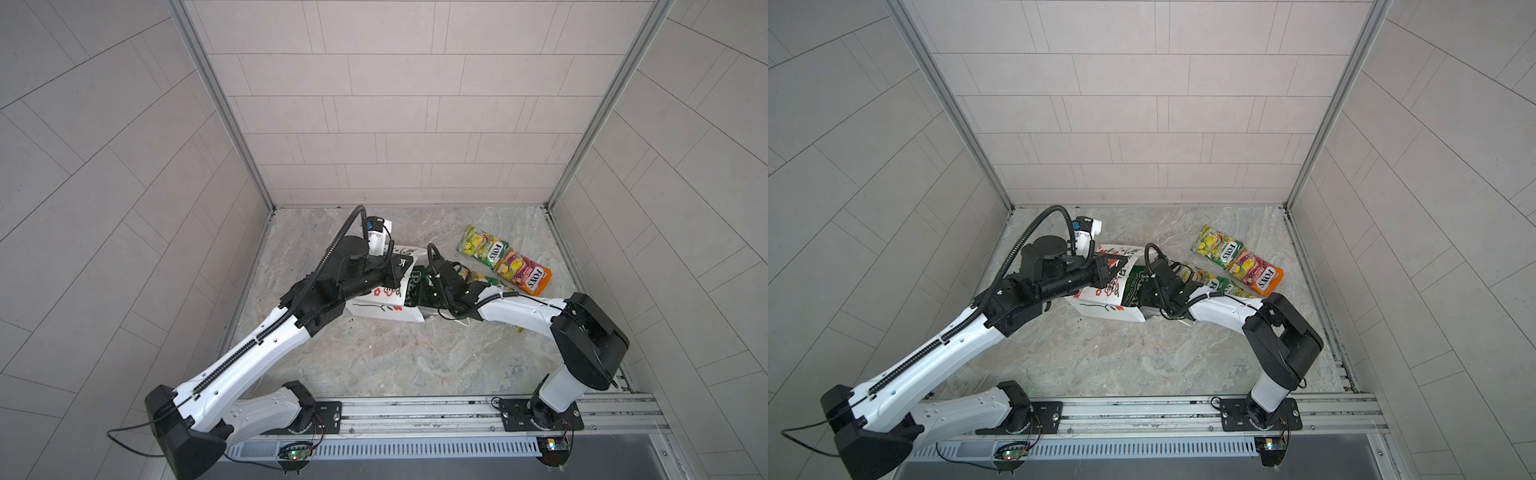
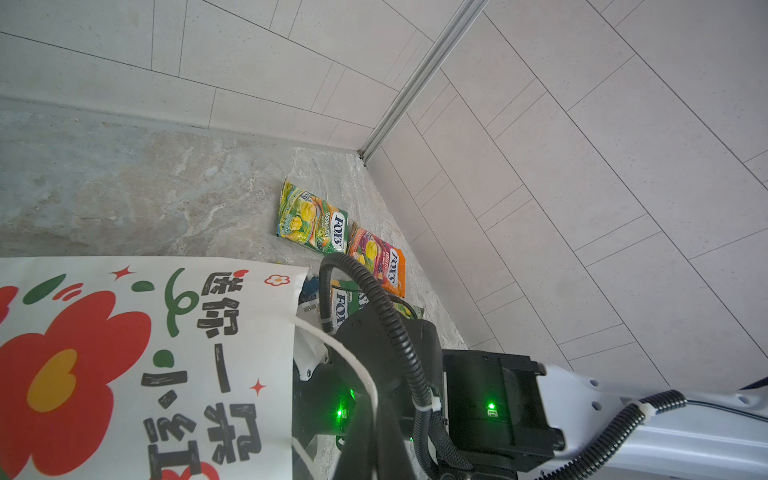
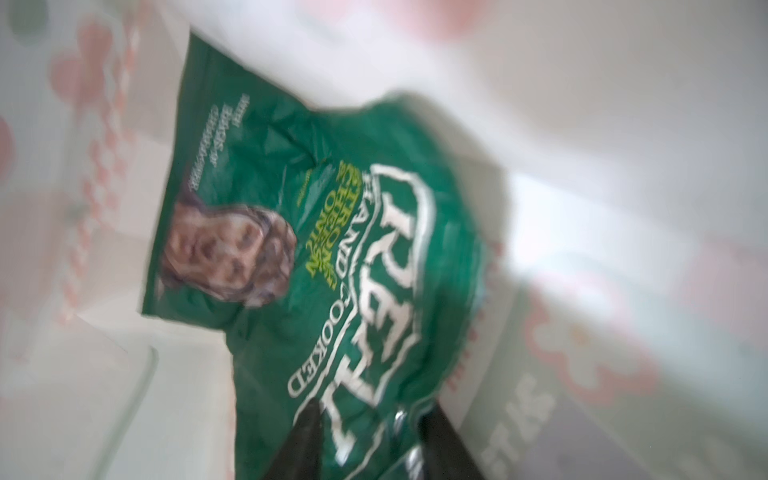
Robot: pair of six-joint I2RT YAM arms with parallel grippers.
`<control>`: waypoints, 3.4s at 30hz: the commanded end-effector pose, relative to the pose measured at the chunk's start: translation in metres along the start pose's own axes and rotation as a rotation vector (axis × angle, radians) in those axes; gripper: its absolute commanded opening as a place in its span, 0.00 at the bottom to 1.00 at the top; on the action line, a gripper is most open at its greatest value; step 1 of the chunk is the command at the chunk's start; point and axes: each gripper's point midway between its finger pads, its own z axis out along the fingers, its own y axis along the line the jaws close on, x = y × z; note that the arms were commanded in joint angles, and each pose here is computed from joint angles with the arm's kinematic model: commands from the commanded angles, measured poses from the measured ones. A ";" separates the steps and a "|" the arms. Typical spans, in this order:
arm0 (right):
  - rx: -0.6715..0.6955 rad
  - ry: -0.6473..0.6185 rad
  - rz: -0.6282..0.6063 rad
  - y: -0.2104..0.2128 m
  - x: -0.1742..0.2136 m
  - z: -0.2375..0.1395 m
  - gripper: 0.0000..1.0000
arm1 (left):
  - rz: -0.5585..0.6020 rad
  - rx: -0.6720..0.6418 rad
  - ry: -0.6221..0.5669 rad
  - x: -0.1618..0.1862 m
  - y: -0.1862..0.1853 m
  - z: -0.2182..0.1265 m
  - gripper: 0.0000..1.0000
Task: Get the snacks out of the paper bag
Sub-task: 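Reach the right gripper into the bag toward the green REAL crisps bag, then close the right gripper on the green REAL crisps bag and lift, then lift the crisps bag out with the right gripper while the left gripper releases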
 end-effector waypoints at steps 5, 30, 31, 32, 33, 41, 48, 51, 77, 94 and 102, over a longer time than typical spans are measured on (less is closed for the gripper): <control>-0.133 -0.033 0.009 0.025 -0.006 -0.001 0.00 | 0.012 0.000 -0.020 -0.001 0.000 -0.007 0.00; -0.427 -0.161 -0.020 0.073 -0.033 -0.080 0.00 | 0.044 -0.152 -0.032 0.001 0.027 -0.015 0.00; -0.434 -0.163 -0.021 0.074 -0.033 -0.083 0.00 | 0.046 -0.174 -0.039 -0.001 0.031 -0.017 0.00; -0.441 -0.167 -0.021 0.074 -0.034 -0.087 0.00 | 0.045 -0.197 -0.043 -0.001 0.034 -0.019 0.00; -0.449 -0.172 -0.023 0.074 -0.035 -0.090 0.00 | 0.046 -0.215 -0.049 -0.002 0.038 -0.020 0.00; -0.457 -0.269 -0.045 0.064 -0.052 -0.122 0.00 | 0.048 -0.305 -0.080 -0.005 0.053 -0.029 0.00; -0.486 -0.292 -0.047 0.064 -0.069 -0.143 0.00 | 0.050 -0.334 -0.094 -0.008 0.057 -0.033 0.00; -0.475 -0.287 -0.071 0.069 -0.079 -0.144 0.00 | 0.051 -0.330 -0.101 -0.011 0.055 -0.032 0.00; -0.611 -0.227 -0.090 0.155 -0.219 -0.110 0.00 | -0.140 -0.191 -0.208 -0.116 0.132 -0.032 0.00; -0.783 -0.322 -0.044 0.199 -0.272 -0.158 0.00 | -0.197 -0.182 -0.205 -0.128 0.161 -0.027 0.00; -0.876 -0.362 -0.063 0.228 -0.295 -0.193 0.00 | -0.215 -0.186 -0.210 -0.130 0.169 -0.025 0.00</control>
